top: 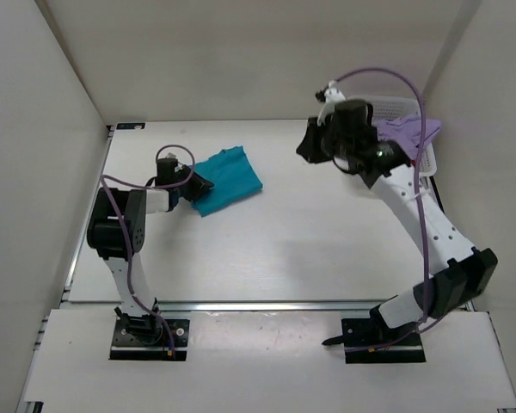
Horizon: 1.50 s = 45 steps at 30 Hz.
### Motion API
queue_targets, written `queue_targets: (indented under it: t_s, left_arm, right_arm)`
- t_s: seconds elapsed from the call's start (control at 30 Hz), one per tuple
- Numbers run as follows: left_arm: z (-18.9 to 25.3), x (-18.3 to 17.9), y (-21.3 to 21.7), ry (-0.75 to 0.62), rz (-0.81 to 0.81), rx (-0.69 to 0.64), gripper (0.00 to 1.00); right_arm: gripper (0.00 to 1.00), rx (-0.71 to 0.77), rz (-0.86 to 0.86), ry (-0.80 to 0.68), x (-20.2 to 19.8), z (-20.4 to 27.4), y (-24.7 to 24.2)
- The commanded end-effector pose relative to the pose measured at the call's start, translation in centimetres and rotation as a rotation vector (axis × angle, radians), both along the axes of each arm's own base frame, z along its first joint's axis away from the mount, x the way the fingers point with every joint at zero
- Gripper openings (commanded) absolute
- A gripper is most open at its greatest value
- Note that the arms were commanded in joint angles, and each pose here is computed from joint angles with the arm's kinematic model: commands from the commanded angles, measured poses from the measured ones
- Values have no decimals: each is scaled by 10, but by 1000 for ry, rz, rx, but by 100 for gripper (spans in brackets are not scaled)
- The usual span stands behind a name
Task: Fold and stack the t-shirts
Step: Fold the long partially folded tshirt into a neat square, then put the neatly folded tshirt into the corner of the board with the left arm
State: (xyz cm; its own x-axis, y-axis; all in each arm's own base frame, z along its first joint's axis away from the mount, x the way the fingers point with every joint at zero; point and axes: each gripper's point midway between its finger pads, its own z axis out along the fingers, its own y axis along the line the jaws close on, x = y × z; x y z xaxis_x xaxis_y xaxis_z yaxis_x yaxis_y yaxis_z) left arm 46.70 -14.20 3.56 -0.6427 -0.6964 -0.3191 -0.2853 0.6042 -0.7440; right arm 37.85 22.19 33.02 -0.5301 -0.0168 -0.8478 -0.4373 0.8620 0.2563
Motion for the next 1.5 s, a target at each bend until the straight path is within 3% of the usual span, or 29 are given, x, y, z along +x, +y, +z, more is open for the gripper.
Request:
queue_targets:
  t_s: [0.0,0.17,0.23,0.33,0.47,0.6,0.7,0.8,0.87,0.9,0.97,1.0,1.03,1.23,1.33,1.43,1.47]
  left_arm:
    - [53,-10,-1,-151,2,-103,41]
    - [84,-38,7,-230,8,-91,61]
    - [89,-44,16,-233,26,-49,82]
    - [88,-44,38,-217,56,28,98]
    - [60,-40,68,-135,72,138,99]
    - [33,-32,76,-62,29,226,99]
    - [9,-35,75,11,4,239,99]
    - [-5,-33,66,48,-24,245,80]
    - [-14,-29,60,66,-29,253,56]
    - [-18,-27,56,73,-36,253,52]
    - [-23,-20,40,80,-56,221,17]
    - [-18,-10,33,57,-59,188,4]
    - [-16,-2,23,48,-65,173,0]
    - [32,65,4,-76,-57,140,0]
    - [55,94,56,-94,31,118,0]
    - [63,106,166,-90,207,147,0]
    - [64,107,180,-90,218,165,0]
  right_arm:
    - [0,112,-3,56,2,-67,13]
    - [0,139,29,126,-48,-115,16]
    - [0,122,56,161,-67,-135,15]
    - [3,102,95,208,-97,-161,13]
    - [13,130,110,236,-123,-181,8]
    - [32,147,130,226,-137,-187,5]
    - [35,154,124,259,-140,-201,2]
    - [35,162,130,263,-139,-205,2]
    - [35,157,142,262,-140,-208,4]
    - [34,157,145,271,-141,-211,4]
    - [32,169,160,274,-142,-211,7]
    - [33,167,159,288,-143,-216,8]
    - [32,156,154,305,-144,-223,6]
    - [31,137,158,357,-144,-242,7]
    - [30,142,161,391,-142,-250,8]
    - [29,153,184,418,-141,-258,14]
    - [28,151,192,442,-144,-263,15]
